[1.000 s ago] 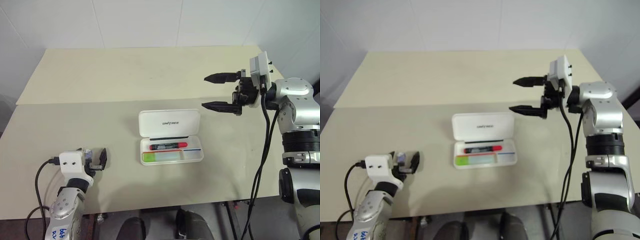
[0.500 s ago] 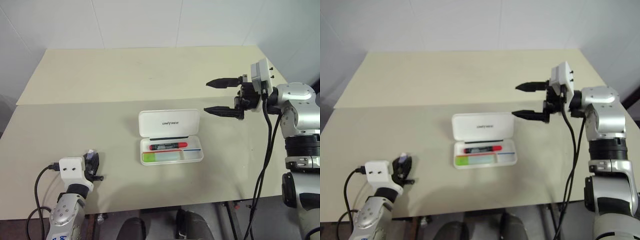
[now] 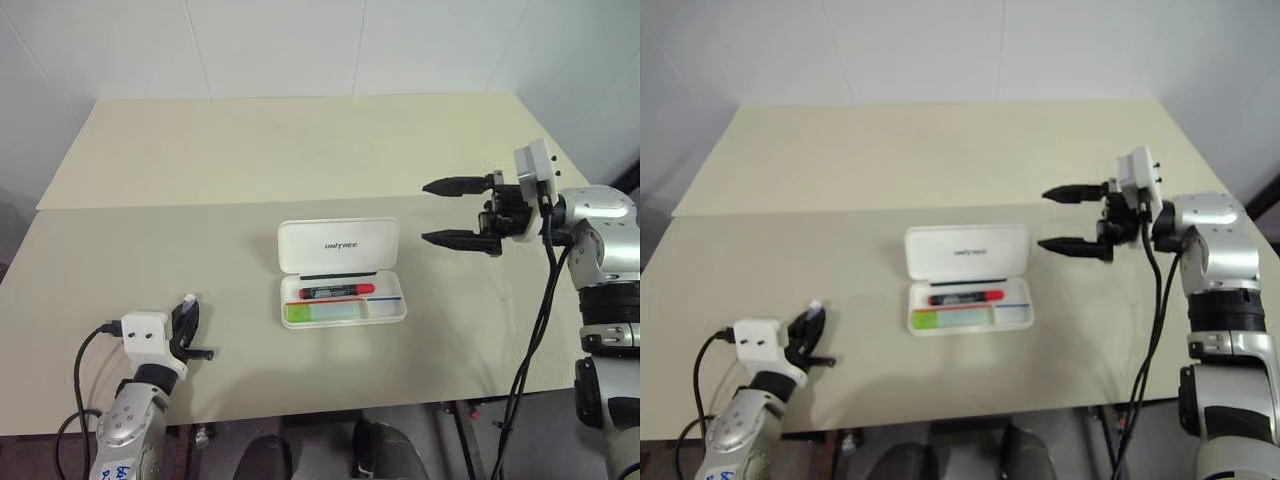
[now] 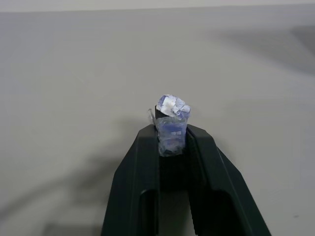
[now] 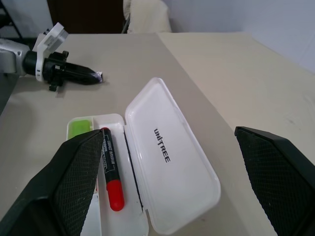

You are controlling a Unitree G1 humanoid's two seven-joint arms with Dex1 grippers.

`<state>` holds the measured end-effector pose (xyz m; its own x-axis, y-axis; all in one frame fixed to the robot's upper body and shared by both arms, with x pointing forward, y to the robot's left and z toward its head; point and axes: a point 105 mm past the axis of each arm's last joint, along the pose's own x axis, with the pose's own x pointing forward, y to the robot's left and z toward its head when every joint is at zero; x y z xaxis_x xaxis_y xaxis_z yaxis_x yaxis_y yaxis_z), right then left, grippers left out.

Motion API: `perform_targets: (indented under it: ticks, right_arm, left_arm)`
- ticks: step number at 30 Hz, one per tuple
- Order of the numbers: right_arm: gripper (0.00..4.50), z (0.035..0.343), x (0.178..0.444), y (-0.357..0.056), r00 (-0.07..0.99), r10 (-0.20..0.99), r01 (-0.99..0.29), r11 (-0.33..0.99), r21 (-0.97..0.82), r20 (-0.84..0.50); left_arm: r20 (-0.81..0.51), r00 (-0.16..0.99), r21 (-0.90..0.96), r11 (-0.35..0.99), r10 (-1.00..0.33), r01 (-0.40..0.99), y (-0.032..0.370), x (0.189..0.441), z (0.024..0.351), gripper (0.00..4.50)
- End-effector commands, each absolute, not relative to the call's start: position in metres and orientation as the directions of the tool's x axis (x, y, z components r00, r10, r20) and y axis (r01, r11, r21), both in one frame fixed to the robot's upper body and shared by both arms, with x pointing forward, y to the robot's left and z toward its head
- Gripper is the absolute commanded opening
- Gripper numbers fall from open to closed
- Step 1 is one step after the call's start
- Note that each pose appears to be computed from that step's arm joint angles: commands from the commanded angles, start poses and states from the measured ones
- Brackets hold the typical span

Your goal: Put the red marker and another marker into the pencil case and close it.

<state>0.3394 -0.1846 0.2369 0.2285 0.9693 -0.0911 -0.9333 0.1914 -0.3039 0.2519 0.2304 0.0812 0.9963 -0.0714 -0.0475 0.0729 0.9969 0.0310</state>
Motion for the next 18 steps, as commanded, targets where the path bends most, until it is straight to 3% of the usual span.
perform_targets:
  ticks: [1,4,7,18]
  right_arm:
    - [4.5,0.236,0.329,-0.196,0.172,0.975,-0.951,0.127,-0.282,-0.14]
    - [4.5,0.228,0.328,-0.204,0.18,0.97,-0.956,0.133,-0.262,-0.165]
    - [4.5,0.216,0.326,-0.211,0.2,0.961,-0.953,0.145,-0.266,-0.192]
    - [4.5,0.183,0.308,-0.247,0.345,0.922,-0.922,0.297,-0.25,-0.174]
  left_arm:
    - [0.049,0.974,0.08,0.973,-0.219,0.215,0.22,0.255,0.114,0.4]
    - [0.066,0.909,0.143,0.905,-0.412,0.401,0.203,0.254,0.135,0.4]
    - [-0.014,0.779,0.266,0.749,-0.627,0.607,0.183,0.247,0.147,0.4]
    - [-0.066,0.552,0.339,0.501,-0.831,0.796,0.134,0.265,0.178,0.4]
